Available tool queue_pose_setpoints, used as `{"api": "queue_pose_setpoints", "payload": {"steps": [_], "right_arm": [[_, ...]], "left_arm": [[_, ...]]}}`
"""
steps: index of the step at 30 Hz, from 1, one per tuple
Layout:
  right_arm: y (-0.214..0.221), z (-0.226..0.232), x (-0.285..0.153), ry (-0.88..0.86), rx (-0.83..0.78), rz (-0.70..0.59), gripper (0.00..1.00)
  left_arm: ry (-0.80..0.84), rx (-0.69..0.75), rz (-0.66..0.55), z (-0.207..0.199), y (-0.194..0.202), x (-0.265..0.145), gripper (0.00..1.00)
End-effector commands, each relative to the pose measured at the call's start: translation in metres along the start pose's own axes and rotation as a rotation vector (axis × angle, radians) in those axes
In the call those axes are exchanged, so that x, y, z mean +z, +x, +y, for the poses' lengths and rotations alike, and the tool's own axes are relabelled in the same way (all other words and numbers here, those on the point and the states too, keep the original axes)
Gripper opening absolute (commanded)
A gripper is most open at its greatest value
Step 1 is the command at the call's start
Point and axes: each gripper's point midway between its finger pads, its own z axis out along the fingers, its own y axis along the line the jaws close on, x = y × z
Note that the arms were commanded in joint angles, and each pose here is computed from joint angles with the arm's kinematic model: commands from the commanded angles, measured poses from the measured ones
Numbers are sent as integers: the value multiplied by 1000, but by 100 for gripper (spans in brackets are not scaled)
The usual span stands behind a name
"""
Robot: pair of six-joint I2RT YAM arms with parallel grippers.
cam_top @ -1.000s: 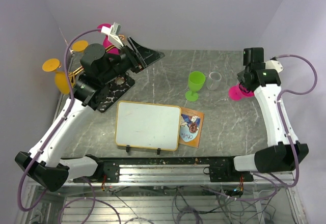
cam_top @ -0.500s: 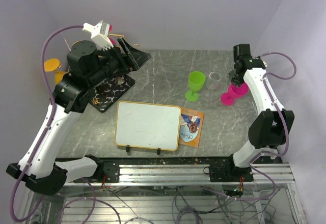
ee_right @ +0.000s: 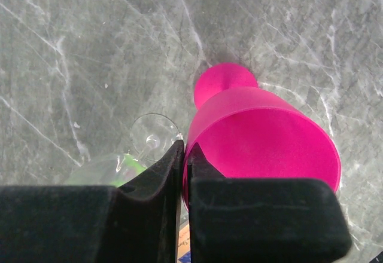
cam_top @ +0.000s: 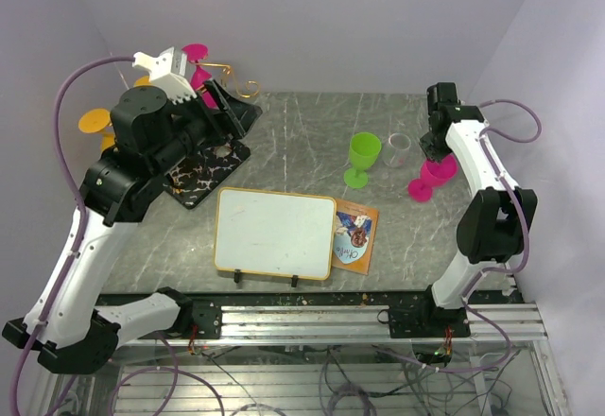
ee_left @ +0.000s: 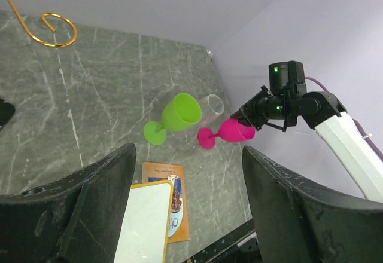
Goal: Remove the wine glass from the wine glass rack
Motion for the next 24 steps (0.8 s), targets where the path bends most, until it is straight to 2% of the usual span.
{"api": "queue_pose_setpoints", "payload": {"steps": [1,8,11,15,17,20,21,24], "right_arm": [[-9,-4,3,44,20,-23,7],[-12,1,-1,27,8,-14,25],[-21,1,-12,8,8,-37,36],[-38,0,-37,-47,5,-91,62],[-46,-1,-50,-80,10,-120,80],[-59,-5,-76,-149,21,-181,96],[-62,-6,-85,-178,27,-198,99],[-72,-10,-110,-258,44,-246,99]], "left_arm": [[-42,18,-51,8,-8,-11,82],[-81,29,-64,15,-11,-14,83],[-111,39,-63,21,-10,-12,83],[-146,51,-56,28,-9,-6,85],[-155,55,-59,30,-10,-3,86],[-168,58,-66,32,-13,4,88],[-173,60,-66,33,-14,7,89],[-197,54,-61,41,-18,18,90]]}}
